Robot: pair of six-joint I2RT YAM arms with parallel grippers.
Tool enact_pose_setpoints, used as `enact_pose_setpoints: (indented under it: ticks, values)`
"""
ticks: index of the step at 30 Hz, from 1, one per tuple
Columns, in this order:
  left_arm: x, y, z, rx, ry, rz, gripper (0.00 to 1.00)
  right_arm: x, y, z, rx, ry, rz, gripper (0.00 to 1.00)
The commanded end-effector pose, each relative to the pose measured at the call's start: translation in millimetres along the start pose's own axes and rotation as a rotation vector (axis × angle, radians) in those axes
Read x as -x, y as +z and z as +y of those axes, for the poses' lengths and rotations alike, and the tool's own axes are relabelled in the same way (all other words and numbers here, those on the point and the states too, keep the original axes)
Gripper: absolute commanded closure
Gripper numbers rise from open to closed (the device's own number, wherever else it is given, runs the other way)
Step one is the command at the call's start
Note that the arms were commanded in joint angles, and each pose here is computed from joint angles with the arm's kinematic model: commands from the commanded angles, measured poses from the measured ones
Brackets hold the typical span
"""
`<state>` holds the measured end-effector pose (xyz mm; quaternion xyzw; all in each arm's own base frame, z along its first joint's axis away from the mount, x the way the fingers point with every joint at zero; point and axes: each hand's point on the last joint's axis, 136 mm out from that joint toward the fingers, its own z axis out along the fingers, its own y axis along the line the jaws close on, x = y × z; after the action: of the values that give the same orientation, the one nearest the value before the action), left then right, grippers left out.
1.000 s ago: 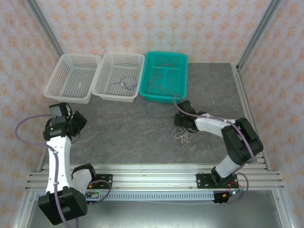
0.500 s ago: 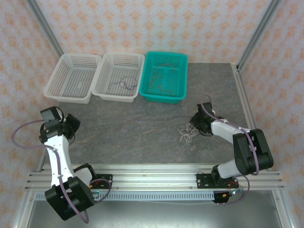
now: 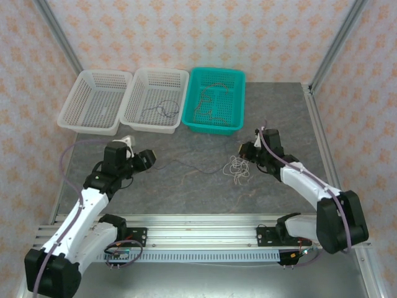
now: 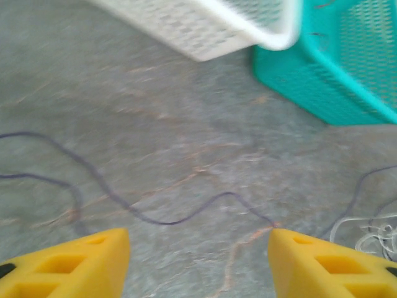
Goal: Untangle the cables
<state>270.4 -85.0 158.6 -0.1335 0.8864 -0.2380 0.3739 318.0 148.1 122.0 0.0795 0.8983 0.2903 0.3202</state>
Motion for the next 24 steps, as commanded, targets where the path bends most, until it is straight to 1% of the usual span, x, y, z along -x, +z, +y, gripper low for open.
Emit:
enact_pose_setpoints:
  ticks: [1, 3, 5, 6, 8, 11, 15, 21, 22, 24]
  values:
    - [44, -26, -66, -0.159, 0.255, -0.183, 0.37, 14, -21, 42, 0.126, -0.178, -0.051, 1.0]
    - [43, -33, -99, -0.233, 0.381, -0.184, 0.37, 15, -28, 50, 0.138, -0.206, -0.066, 1.0]
    - [34, -34, -132, -0.309, 0.496, -0.166, 0.37, 14, -33, 60, 0.166, -0.252, -0.072, 1.0]
    - [25, -30, -148, -0.347, 0.555, -0.146, 0.37, 12, -35, 66, 0.184, -0.282, -0.073, 1.0]
    - [9, -17, -174, -0.399, 0.63, -0.101, 0.37, 8, -39, 76, 0.212, -0.334, -0.077, 1.0]
    - [-8, 11, -202, -0.445, 0.66, -0.051, 0.38, 4, -42, 87, 0.238, -0.379, -0.076, 1.0]
    - [-17, 44, -226, -0.512, 0.665, -0.054, 0.38, 1, -45, 93, 0.262, -0.379, -0.062, 1.0]
    - [-23, 86, -230, -0.476, 0.698, -0.023, 0.4, -3, -49, 96, 0.282, -0.388, -0.052, 1.0]
    - [-24, 91, -232, -0.478, 0.701, -0.018, 0.41, -3, -50, 96, 0.286, -0.389, -0.05, 1.0]
    - [-27, 100, -236, -0.484, 0.698, -0.004, 0.45, -4, -50, 97, 0.289, -0.389, -0.048, 1.0]
